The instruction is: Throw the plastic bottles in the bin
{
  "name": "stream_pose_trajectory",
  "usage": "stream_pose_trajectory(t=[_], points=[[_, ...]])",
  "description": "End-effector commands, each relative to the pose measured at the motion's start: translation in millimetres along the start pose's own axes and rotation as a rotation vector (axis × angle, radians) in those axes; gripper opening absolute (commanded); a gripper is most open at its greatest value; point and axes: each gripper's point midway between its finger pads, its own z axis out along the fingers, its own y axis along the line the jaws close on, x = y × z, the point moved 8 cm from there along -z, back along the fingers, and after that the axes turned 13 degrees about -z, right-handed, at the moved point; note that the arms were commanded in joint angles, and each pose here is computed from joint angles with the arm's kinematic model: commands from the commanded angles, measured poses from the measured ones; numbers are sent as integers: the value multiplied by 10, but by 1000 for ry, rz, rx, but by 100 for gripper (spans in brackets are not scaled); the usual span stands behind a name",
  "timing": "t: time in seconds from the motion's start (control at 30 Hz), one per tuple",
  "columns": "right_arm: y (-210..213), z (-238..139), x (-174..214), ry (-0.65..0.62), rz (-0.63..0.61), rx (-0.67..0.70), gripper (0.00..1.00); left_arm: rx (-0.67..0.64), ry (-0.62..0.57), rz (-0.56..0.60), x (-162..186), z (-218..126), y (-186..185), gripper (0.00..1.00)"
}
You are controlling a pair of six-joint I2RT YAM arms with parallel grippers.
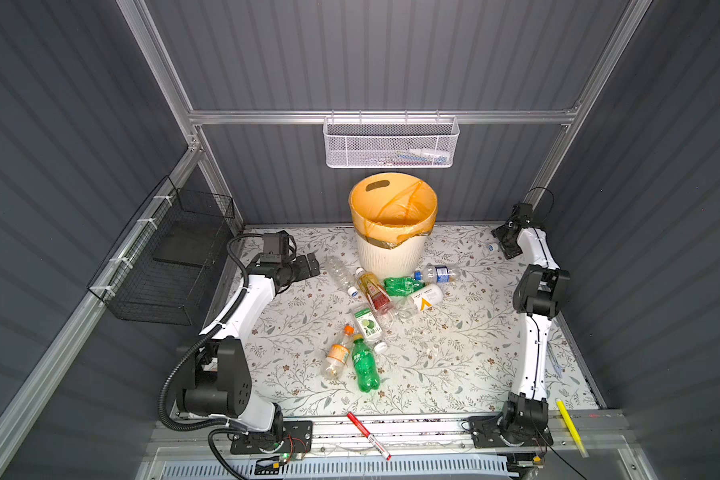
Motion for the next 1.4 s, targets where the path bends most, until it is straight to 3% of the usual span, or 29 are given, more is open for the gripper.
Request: stream_pose_trajectory(t=[0.0, 0.3, 0.47, 0.7, 0.87, 1.03, 1.23, 1.37], points=[[-104, -177, -33, 3, 15, 47, 74, 27, 10, 14, 2, -27, 9, 100], [-103, -821, 46, -16, -113, -27, 55, 58, -7, 7, 79, -162, 32, 100], [-221, -1248, 358, -10, -195, -82, 53, 82, 14, -22, 241, -208, 89, 100], [-597, -1849, 1209, 65, -298, -208, 54, 101, 51, -30, 468, -293, 175, 100], [-957, -2235, 1960, 140, -385, -219, 54, 142, 89, -63, 606, -261, 203, 100], [-1281, -2555, 2451, 174, -442, -189, 53, 185, 120, -91, 681, -241, 199, 100], [-1468, -2757, 2698, 183, -454, -193, 53, 193, 172, -74, 886, -282, 241, 100], [-1138, -2955, 2585, 151, -492, -245, 53, 179, 206, -64, 1095, -317, 294, 99]])
